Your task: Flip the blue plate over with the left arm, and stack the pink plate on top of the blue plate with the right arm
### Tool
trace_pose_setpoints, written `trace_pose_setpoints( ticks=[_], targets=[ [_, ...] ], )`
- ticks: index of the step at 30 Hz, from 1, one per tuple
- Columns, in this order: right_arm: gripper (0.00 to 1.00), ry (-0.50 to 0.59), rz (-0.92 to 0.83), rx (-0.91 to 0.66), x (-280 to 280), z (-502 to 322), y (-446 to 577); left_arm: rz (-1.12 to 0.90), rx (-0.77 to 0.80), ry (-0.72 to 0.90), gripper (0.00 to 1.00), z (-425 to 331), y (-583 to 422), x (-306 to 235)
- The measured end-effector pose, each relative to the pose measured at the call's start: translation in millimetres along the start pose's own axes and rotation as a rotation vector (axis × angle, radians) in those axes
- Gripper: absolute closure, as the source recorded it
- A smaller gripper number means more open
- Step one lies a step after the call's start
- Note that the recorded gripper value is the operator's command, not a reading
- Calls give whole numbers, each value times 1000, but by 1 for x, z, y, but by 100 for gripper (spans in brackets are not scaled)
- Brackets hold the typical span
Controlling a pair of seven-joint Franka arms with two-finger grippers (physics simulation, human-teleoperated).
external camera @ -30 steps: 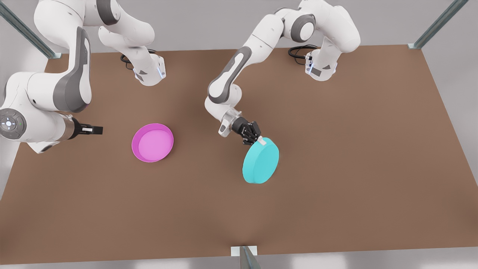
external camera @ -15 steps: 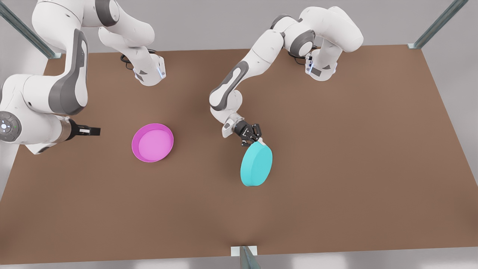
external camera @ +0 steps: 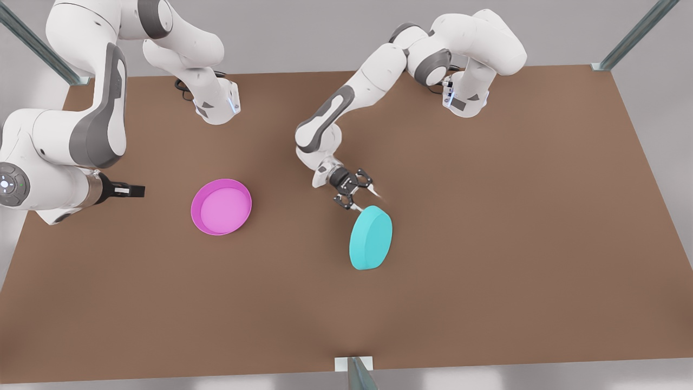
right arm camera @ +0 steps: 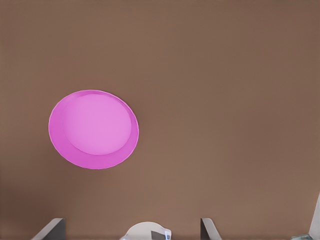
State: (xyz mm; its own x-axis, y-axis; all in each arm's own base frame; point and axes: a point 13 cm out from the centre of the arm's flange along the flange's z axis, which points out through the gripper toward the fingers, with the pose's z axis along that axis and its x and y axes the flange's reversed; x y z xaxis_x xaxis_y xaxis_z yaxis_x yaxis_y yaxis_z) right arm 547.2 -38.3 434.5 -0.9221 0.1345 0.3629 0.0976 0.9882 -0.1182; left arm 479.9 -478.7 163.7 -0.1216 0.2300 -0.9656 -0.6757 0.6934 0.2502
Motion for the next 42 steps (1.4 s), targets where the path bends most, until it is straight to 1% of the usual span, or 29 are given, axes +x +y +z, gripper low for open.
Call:
trace_pose_setpoints(
  ticks=[2,3,4,5,6,7,8,9,10,12,13,15,17,19,20,21,25,28,31,39,41,42],
  targets=[
    [0,1,-1,0,-1,1,0,-141,38,180,10,-53,-16,-38],
    [0,6,-1,1,-3,4,0,-230,69,319,10,-91,-20,-72],
    [0,16,-4,2,-5,9,1,-304,98,461,9,-125,-15,-111],
    [0,29,-10,4,-8,18,3,-376,113,601,9,-143,-1,-162],
    [0,50,-16,7,-9,33,4,-461,96,741,9,-129,19,-225],
    [0,79,-16,6,-10,53,1,-550,50,884,10,-86,45,-288],
    [0,105,-10,-1,-11,75,-7,-639,-43,1043,12,-8,75,-337],
    [0,126,0,-16,-10,98,-18,-706,-164,1182,7,85,108,-359],
    [0,141,9,-34,-3,122,-28,-741,-270,1293,6,164,139,-359],
    [0,146,16,-68,6,163,-37,-776,-437,1471,5,293,199,-331],
    [0,138,12,-79,11,180,-37,-781,-487,1540,5,342,230,-315],
    [0,125,-1,-105,14,220,-27,-752,-517,1643,3,400,278,-287],
    [0,111,-8,-145,11,265,-12,-660,-493,1718,0,413,297,-262],
    [0,69,-4,-185,-1,290,-3,-467,-470,1778,0,370,306,-203],
    [0,54,8,-210,-4,304,-2,-405,-425,1795,0,355,301,-184],
    [0,44,22,-240,-7,320,1,-376,-368,1800,0,351,298,-177],
    [0,-2,64,-330,-25,367,14,-305,-127,1799,0,372,282,-182],
    [0,-42,49,-350,-33,381,28,-226,5,1799,0,382,274,-181],
    [0,-76,9,-350,-36,388,45,-135,113,1797,0,383,279,-181],
    [0,-115,-56,-341,-34,400,50,66,350,1767,0,385,282,-178],
    [17,-122,-70,-339,-35,401,50,102,395,1757,0,386,282,-178],
    [21,-124,-78,-338,-36,401,51,117,417,1751,0,386,282,-179]
  ],
)
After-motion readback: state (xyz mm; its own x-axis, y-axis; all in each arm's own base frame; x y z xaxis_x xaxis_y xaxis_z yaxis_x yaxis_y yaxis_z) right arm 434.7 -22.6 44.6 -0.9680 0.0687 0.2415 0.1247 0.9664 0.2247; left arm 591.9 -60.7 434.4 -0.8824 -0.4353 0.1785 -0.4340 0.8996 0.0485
